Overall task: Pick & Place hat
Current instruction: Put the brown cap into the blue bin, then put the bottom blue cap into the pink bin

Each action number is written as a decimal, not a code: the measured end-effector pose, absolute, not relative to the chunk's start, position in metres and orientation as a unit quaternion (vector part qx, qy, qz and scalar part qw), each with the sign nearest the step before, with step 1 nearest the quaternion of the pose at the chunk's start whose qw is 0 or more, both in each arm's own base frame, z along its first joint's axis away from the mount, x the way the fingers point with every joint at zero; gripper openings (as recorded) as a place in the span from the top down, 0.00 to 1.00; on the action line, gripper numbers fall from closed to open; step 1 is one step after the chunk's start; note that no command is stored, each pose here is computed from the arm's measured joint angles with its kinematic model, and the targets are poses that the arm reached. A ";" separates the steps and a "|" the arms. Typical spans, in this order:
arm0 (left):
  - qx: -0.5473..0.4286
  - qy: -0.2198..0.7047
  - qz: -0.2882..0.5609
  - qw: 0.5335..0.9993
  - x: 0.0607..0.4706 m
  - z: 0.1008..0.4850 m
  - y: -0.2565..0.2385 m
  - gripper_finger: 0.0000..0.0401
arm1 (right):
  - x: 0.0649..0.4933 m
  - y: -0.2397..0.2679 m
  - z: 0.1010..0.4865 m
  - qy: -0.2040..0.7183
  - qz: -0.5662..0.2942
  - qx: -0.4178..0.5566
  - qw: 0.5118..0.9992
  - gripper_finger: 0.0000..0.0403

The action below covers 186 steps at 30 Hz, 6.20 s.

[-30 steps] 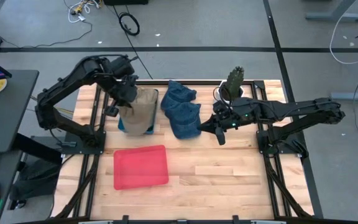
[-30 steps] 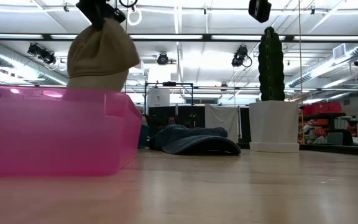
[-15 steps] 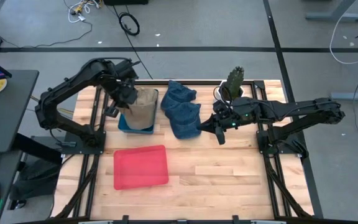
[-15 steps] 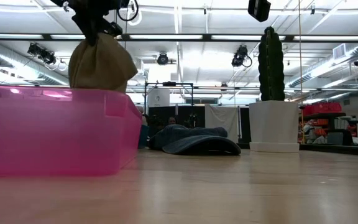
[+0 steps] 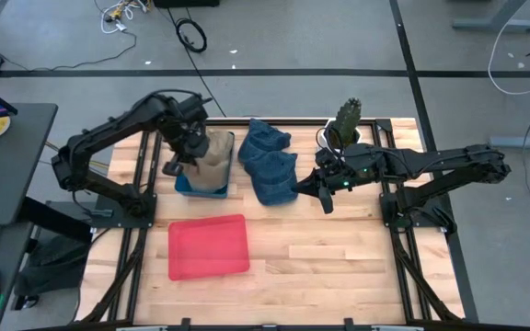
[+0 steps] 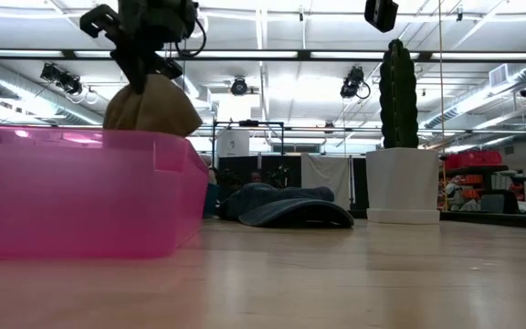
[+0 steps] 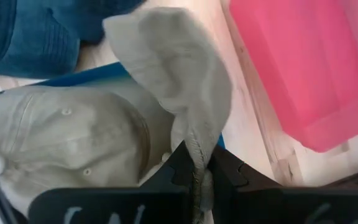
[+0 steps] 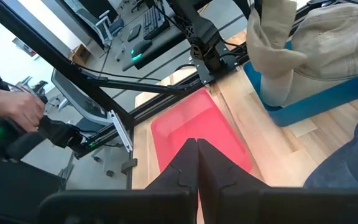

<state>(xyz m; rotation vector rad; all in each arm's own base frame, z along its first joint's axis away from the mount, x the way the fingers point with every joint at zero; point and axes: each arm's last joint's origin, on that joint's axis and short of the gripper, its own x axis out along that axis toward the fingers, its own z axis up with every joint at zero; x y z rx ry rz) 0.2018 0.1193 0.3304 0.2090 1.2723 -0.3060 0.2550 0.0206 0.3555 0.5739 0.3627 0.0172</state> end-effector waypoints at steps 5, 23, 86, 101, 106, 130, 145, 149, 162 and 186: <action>0.083 0.601 -0.140 0.783 0.200 0.319 0.121 0.95 | 0.255 0.021 0.356 0.178 0.008 0.281 0.943 1.00; -0.037 0.570 0.084 0.816 0.194 0.292 0.166 0.94 | 0.255 0.021 0.356 0.178 0.008 0.281 0.943 1.00; 0.012 0.490 0.191 0.850 0.201 0.234 0.188 0.73 | 0.255 0.020 0.355 0.178 0.004 0.298 0.938 0.93; 0.051 0.485 0.205 0.848 0.197 0.249 0.178 0.37 | 0.253 0.020 0.350 0.202 -0.020 0.319 0.926 0.67; 0.072 0.456 0.213 0.861 0.192 0.266 0.168 0.37 | 0.253 0.017 0.349 0.198 -0.042 0.323 0.924 0.58; 0.045 0.108 0.052 0.992 0.218 0.354 0.036 0.59 | 0.236 0.020 0.289 0.254 -0.274 0.496 0.784 0.60; 0.047 0.064 0.038 0.996 0.222 0.363 0.014 0.66 | 0.225 0.044 0.201 0.097 -0.267 0.721 0.632 0.63; 0.049 0.060 0.048 0.996 0.222 0.364 0.014 0.66 | 0.225 0.044 0.189 0.077 -0.265 0.735 0.620 0.52; 0.048 0.058 0.051 0.996 0.222 0.364 0.014 0.66 | 0.251 0.049 0.146 0.035 -0.311 0.752 0.580 0.21; 0.003 0.056 0.055 0.997 0.222 0.364 0.013 0.66 | 0.290 0.029 0.101 -0.076 -0.347 0.750 0.558 0.38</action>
